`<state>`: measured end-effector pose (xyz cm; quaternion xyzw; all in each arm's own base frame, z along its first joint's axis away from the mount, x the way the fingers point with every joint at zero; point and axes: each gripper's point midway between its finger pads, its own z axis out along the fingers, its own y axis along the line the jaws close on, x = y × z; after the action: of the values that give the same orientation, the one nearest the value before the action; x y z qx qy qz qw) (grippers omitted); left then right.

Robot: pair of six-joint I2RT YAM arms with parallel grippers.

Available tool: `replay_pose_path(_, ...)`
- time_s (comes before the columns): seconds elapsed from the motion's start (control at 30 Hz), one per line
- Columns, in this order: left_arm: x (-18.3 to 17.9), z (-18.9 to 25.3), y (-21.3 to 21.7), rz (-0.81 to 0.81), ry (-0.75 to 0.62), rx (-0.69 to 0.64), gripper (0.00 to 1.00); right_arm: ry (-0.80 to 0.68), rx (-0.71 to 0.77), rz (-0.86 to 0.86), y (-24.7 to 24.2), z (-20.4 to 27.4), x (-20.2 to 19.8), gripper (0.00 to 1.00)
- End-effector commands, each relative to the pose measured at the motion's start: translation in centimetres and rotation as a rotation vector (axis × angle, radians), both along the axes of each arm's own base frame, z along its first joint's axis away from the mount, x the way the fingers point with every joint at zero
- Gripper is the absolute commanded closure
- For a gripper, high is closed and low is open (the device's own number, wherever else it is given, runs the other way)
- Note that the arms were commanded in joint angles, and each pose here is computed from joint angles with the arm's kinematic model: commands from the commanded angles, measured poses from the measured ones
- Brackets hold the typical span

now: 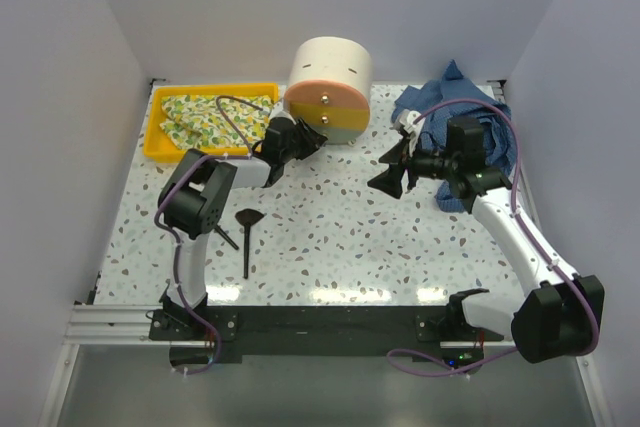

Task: Organize the makeup
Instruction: Open the drawer in the storage box.

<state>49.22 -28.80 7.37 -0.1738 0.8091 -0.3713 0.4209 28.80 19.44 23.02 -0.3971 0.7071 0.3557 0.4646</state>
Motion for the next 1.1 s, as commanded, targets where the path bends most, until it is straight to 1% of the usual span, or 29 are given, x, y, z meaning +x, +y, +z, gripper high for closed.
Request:
replay_pose_path(0.0,2.0,2.8,-0.1,0.023,-0.087,-0.069,0.62,-0.067,0.017,0.013,0.0,1.7,0.0,0.25)
replay_pose_path(0.17,2.3,1.9,0.3,0.069,-0.056,-0.081,0.61,-0.069,0.017,0.015,0.0,1.8,0.0,0.25)
replay_pose_path(0.33,2.8,1.0,0.3,0.095,-0.032,-0.101,0.62,-0.07,0.017,0.013,0.0,1.8,0.0,0.24)
replay_pose_path(0.43,3.0,0.9,0.2,0.095,-0.033,-0.106,0.67,-0.073,0.019,0.015,0.0,1.9,0.0,0.25)
replay_pose_path(0.47,3.0,0.9,0.2,0.095,-0.035,-0.106,0.71,-0.075,0.019,0.013,-0.1,2.0,0.0,0.25)
replay_pose_path(0.67,2.4,1.3,0.6,0.083,-0.053,-0.077,0.85,-0.073,0.019,0.013,-0.1,2.0,0.0,0.25)
replay_pose_path(0.73,1.7,1.2,0.6,0.063,-0.062,-0.067,0.88,-0.076,0.019,0.015,-0.1,2.0,-0.1,0.25)
replay_pose_path(0.77,1.3,1.9,0.7,0.055,-0.074,-0.07,0.89,-0.078,0.019,0.012,-0.1,2.0,0.0,0.25)
replay_pose_path(0.8,0.6,1.5,0.9,0.046,-0.073,-0.062,0.89,-0.076,0.019,0.013,-0.1,2.0,0.0,0.25)
replay_pose_path(0.83,0.0,2.3,0.9,0.032,-0.087,-0.071,0.89,-0.076,0.019,0.015,-0.1,2.0,-0.1,0.25)
replay_pose_path(0.87,-1.0,1.5,1.3,0.025,-0.071,-0.06,0.89,-0.076,0.019,0.013,-0.1,2.0,0.0,0.25)
replay_pose_path(0.93,-2.0,2.3,1.4,-0.002,-0.092,-0.066,0.9,-0.074,0.018,0.015,-0.1,2.0,0.0,0.25)
replay_pose_path(0.97,-3.0,1.4,1.7,-0.011,-0.074,-0.055,0.9,-0.076,0.019,0.015,-0.1,2.0,0.0,0.25)
replay_pose_path(1.03,-4.0,2.0,1.8,-0.031,-0.084,-0.059,0.9,-0.074,0.019,0.017,-0.1,1.9,0.0,0.25)
replay_pose_path(1.07,-4.8,1.4,2.1,-0.036,-0.073,-0.052,0.9,-0.074,0.019,0.017,-0.1,1.9,0.0,0.25)
